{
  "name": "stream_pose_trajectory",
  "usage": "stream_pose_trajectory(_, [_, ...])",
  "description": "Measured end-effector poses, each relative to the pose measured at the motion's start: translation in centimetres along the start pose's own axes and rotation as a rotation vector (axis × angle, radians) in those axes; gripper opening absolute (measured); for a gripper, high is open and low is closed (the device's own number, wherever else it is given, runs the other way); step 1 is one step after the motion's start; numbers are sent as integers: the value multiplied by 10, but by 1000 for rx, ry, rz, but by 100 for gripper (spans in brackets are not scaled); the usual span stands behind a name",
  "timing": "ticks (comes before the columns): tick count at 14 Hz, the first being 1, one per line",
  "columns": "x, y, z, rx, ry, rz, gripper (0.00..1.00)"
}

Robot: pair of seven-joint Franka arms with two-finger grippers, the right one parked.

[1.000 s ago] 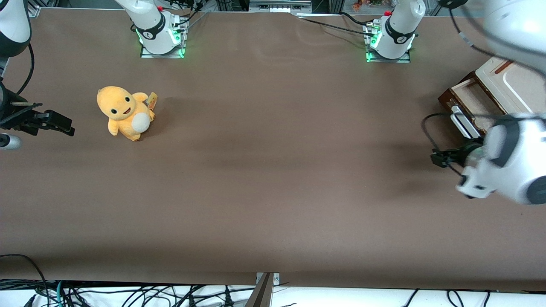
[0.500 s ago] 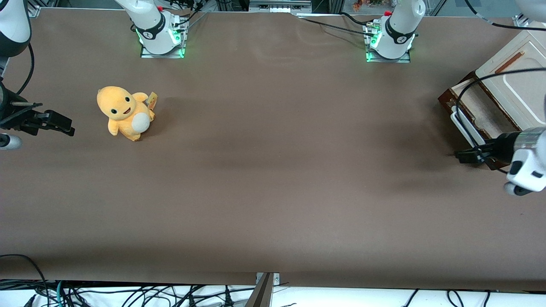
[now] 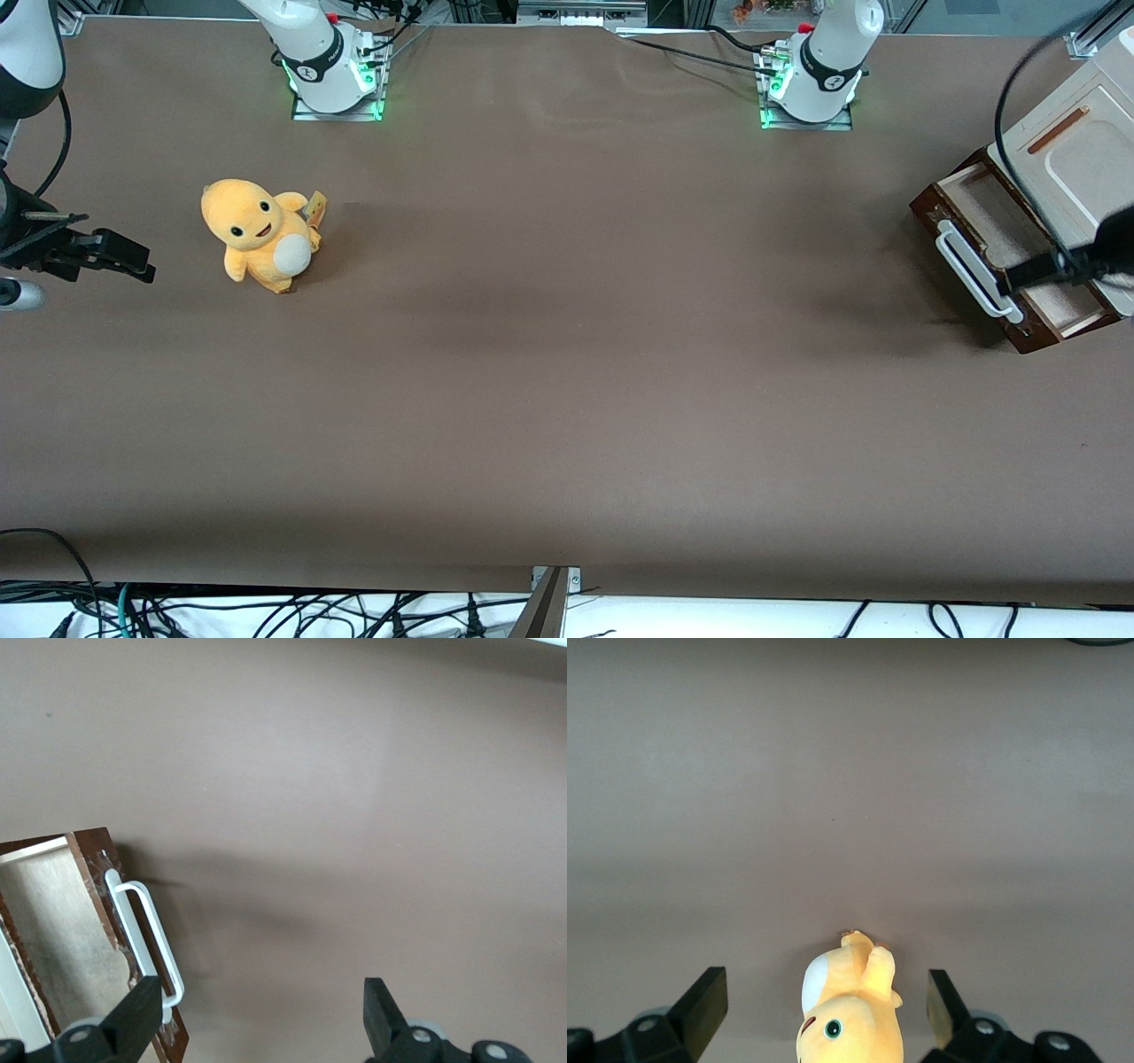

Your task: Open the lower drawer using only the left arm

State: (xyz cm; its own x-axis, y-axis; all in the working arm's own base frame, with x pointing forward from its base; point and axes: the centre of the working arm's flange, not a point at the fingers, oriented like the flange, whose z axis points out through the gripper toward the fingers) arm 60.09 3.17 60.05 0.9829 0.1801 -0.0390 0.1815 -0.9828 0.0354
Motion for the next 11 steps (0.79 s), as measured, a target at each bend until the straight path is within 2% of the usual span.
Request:
stream_pose_trajectory(2, [-27,22,-18,-2,21,43,100])
stream_pose_trajectory(3, [-38,29,-20,-2,18,58,100])
stream_pose_trajectory(6, [-51,33,-8,3,-10,69,100])
stream_pose_trajectory(11, [-49,35,7,6,-32,79,100])
